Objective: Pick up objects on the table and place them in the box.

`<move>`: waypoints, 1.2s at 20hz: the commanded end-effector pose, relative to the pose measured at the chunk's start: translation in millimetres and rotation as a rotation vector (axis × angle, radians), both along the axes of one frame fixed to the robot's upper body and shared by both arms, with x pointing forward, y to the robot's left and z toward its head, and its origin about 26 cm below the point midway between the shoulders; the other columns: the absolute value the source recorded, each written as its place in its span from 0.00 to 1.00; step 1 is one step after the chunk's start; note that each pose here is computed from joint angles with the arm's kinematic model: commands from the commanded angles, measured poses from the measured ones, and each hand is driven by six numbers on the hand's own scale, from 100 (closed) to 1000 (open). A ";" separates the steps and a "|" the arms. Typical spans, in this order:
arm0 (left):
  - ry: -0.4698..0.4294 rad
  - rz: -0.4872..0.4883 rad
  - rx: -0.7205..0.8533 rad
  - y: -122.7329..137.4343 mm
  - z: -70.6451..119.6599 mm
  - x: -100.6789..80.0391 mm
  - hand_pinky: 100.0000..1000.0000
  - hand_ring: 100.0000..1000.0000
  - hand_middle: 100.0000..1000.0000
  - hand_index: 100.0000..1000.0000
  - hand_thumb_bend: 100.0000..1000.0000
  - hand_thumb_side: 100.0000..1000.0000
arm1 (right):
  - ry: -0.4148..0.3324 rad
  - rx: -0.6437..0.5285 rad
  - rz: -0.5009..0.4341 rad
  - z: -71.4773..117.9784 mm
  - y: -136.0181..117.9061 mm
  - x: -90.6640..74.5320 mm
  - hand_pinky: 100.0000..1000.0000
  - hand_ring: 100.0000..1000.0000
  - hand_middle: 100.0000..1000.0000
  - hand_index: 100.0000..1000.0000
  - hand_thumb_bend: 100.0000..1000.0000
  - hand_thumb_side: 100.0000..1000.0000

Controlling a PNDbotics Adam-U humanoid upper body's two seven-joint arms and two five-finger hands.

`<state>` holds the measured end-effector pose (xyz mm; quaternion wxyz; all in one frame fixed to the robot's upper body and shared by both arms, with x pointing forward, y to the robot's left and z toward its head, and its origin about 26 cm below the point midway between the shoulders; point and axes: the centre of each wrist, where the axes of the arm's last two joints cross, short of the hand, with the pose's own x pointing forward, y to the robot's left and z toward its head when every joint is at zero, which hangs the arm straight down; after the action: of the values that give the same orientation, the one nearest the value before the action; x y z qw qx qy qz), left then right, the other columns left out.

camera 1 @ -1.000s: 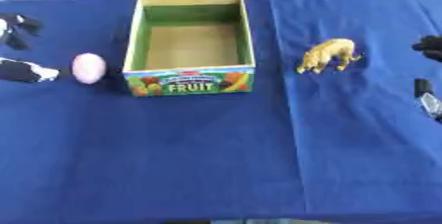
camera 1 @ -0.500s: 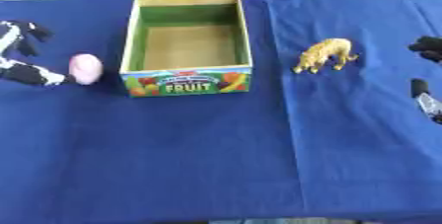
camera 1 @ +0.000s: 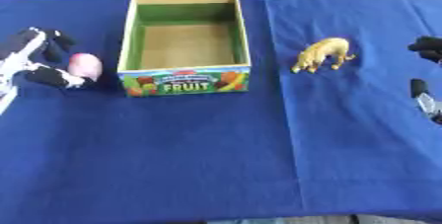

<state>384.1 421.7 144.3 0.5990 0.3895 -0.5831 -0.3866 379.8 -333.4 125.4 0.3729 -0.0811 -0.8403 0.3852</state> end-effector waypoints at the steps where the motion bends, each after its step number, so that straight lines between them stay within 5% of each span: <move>1: -0.025 0.017 0.029 2.7 10.8 3.6 0.52 0.38 0.46 0.64 0.64 0.14 | -0.026 -0.021 0.002 10.3 -2.2 2.0 0.95 1.00 0.81 0.96 0.00 0.10; 3: -0.031 0.023 0.031 1.0 9.5 4.7 0.50 0.35 0.42 0.59 0.60 0.13 | -0.026 -0.021 0.002 10.3 -2.2 2.1 0.95 1.00 0.81 0.96 0.00 0.10; 6: -0.064 0.044 0.027 -0.2 9.2 4.7 0.44 0.22 0.24 0.44 0.39 0.10 | -0.027 -0.020 0.001 10.5 -2.2 2.1 0.95 1.00 0.81 0.95 0.00 0.10; 10: -0.140 0.059 -0.002 -4.6 17.0 3.5 0.42 0.18 0.14 0.36 0.29 0.09 | -0.027 -0.019 0.000 10.6 -2.6 2.0 0.95 1.00 0.81 0.95 0.00 0.10; 24: -0.371 -0.163 -0.048 -62.7 109.5 1.7 0.42 0.17 0.15 0.36 0.31 0.08 | -0.021 -0.023 0.009 9.6 -0.5 2.2 0.95 1.00 0.81 0.95 0.00 0.10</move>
<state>389.6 359.5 233.9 0.4799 0.3839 -0.7147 -0.3339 380.3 -331.6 123.9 0.3738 -0.0777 -0.8392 0.3874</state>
